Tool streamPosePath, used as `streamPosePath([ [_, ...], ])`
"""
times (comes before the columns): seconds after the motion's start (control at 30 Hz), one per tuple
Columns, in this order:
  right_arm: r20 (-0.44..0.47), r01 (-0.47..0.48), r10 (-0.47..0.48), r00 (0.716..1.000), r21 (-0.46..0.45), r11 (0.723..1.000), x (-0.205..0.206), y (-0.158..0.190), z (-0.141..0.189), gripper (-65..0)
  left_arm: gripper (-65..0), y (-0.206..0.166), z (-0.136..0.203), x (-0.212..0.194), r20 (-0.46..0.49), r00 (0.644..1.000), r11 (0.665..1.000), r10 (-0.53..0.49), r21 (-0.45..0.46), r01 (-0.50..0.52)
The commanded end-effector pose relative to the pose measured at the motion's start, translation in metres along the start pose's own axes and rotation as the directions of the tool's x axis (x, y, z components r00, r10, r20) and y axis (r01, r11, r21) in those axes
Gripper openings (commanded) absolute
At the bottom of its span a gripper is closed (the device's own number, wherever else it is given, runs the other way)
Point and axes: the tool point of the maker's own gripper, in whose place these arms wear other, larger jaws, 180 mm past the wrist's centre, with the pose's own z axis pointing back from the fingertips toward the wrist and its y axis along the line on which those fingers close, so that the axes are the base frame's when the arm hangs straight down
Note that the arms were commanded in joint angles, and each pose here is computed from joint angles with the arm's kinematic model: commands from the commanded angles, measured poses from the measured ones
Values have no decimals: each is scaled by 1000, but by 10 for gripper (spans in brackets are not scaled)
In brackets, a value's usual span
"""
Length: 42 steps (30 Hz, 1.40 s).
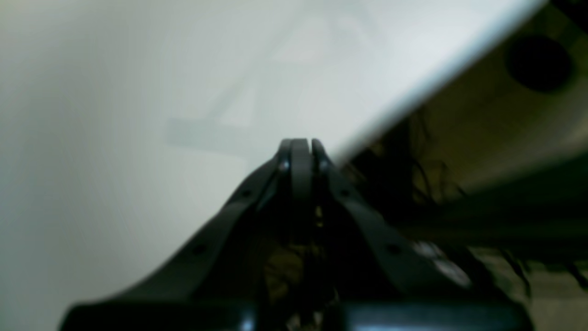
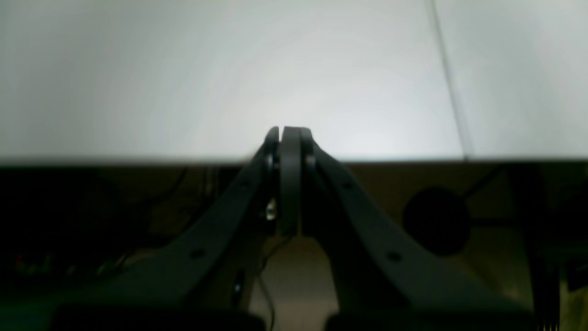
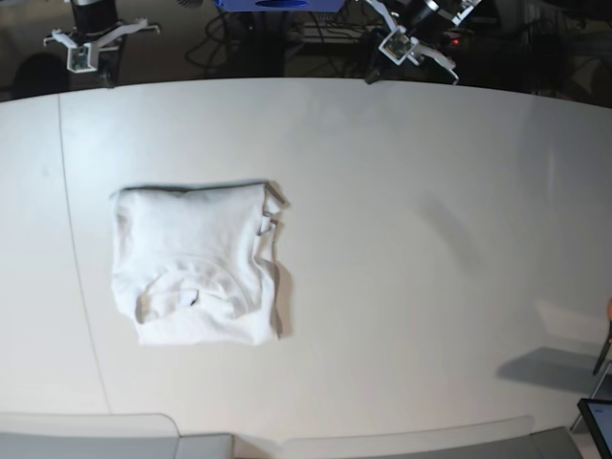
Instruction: Fold the T-shirt properly
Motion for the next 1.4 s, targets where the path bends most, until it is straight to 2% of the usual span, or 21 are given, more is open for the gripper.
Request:
streamPosePath([
  [0.0, -15, -5, 4, 1000, -10, 1000, -4, -4, 8, -650, -650, -1, 6, 3, 17, 1000, 1000, 7, 6, -7],
  [0.1, -142, -3, 1, 990, -10, 1000, -30, -4, 12, -650, -650, -16, 11, -20, -42, 998, 999, 37, -26, -38],
  [0.17, -231, 11, -13, 973, -10, 1000, -53, -3, 15, -650, -650, -36, 13, -42, -99, 993, 995, 58, -71, -65],
  [0.27, -297, 49, -48, 954, -4, 999, -81, 2, 10, -650, -650, -67, 10, -78, -188, 977, 982, 98, -140, -126],
  [0.37, -371, 117, -110, 922, -4, 993, -117, 12, -7, -650, -650, -95, -1, -118, -286, 950, 965, 126, -185, -184],
  [0.43, -424, 148, -136, 896, -6, 989, -140, 10, -23, -650, -650, -112, -11, -144, -358, 918, 953, 169, -179, -245],
  [0.57, -596, 234, -178, 783, 17, 972, -197, 31, -46, -650, -650, -139, -31, -186, -489, 839, 923, 241, -152, -354],
  [0.63, -698, 282, -172, 695, 45, 958, -228, 53, -49, -650, -650, -155, -41, -206, -563, 779, 899, 275, -138, -417],
  [0.67, -733, 299, -158, 662, 65, 952, -237, 66, -49, -650, -650, -161, -47, -212, -594, 752, 887, 286, -133, -442],
  [0.73, -759, 309, -105, 643, 131, 942, -243, 92, -53, -650, -650, -166, -58, -220, -651, 699, 868, 298, -120, -482],
  [0.77, -756, 300, -67, 651, 175, 938, -243, 103, -54, -650, -650, -166, -63, -221, -667, 676, 859, 312, -107, -501],
  [0.83, -739, 265, 11, 674, 255, 930, -242, 119, -55, -650, -650, -153, -80, -217, -661, 659, 849, 359, -61, -524],
  [0.9, -716, 210, 61, 696, 284, 935, -242, 130, -58, -644, -650, -136, -93, -214, -636, 642, 841, 428, 20, -541],
  [0.97, -691, 134, 74, 719, 242, 961, -241, 119, -65, -641, -650, -117, -98, -218, -610, 628, 839, 483, 117, -531],
  [1.07, -645, 39, 82, 760, 171, 985, -235, 100, -77, -643, -650, -99, -95, -226, -593, 621, 841, 512, 199, -504],
  [1.2, -584, 20, 73, 808, 151, 988, -223, 104, -87, -644, -650, -99, -96, -225, -590, 624, 841, 512, 196, -504],
  [1.37, -553, 0, 72, 830, 128, 992, -220, 101, -89, -641, -650, -91, -90, -231, -592, 618, 840, 518, 216, -497],
])
